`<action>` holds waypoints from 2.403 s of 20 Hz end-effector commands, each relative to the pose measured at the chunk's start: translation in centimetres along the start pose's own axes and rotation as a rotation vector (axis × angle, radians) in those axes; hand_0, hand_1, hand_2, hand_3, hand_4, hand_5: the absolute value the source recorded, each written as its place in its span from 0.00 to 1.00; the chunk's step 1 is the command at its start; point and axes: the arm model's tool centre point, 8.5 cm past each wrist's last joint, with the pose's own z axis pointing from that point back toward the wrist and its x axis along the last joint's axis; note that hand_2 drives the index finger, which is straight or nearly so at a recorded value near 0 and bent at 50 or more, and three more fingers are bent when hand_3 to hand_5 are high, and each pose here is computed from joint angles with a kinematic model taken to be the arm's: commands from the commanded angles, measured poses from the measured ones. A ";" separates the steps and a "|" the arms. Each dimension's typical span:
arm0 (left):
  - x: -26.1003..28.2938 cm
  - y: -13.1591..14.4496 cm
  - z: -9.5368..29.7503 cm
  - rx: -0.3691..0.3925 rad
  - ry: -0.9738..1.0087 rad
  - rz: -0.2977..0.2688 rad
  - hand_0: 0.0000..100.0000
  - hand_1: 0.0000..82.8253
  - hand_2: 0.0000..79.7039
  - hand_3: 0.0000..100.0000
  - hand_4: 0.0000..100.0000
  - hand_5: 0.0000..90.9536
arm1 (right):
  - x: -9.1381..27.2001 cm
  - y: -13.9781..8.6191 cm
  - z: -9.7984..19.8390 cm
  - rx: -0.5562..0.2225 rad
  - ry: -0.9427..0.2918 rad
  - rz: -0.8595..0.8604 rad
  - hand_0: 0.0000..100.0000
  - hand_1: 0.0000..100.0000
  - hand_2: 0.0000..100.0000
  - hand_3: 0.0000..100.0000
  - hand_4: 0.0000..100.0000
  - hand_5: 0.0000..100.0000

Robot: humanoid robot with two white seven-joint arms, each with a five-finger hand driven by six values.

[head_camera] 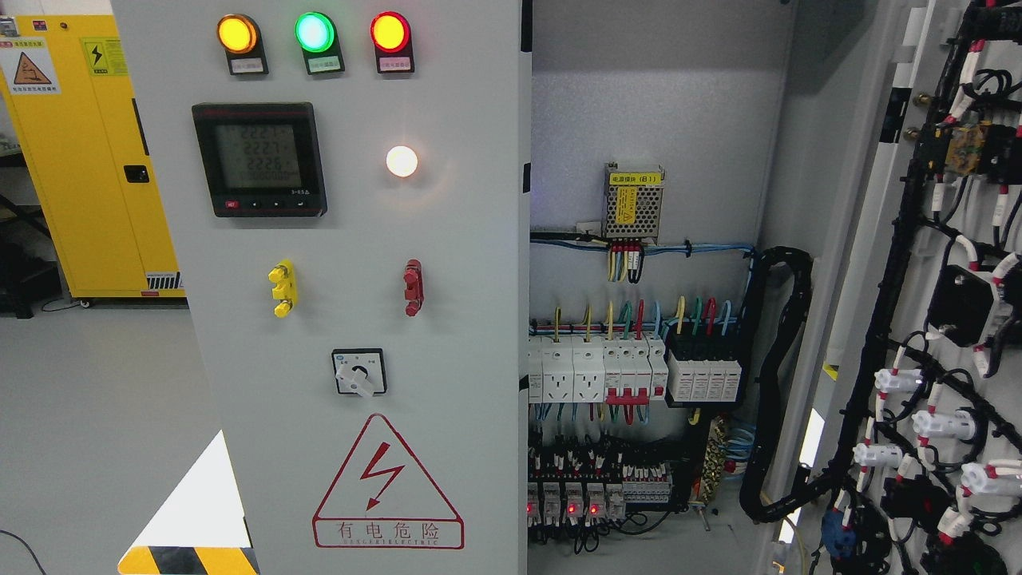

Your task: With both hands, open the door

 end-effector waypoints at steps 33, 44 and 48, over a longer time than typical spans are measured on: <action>-0.5 -0.2 0.1 0.004 0.017 0.001 0.00 0.00 0.00 0.00 0.00 0.00 | 39.8 -1.4 -22.8 -0.004 -0.706 -0.101 0.22 0.08 0.00 0.00 0.00 0.00; -0.5 -0.4 0.0 0.001 0.017 0.003 0.00 0.00 0.00 0.00 0.00 0.00 | 42.5 -1.5 -27.5 0.041 -0.661 -0.110 0.21 0.08 0.00 0.00 0.00 0.00; -0.5 -0.4 0.0 0.001 0.017 0.003 0.00 0.00 0.00 0.00 0.00 0.00 | 42.5 -1.4 -28.3 0.087 -0.640 -0.170 0.21 0.08 0.00 0.00 0.00 0.00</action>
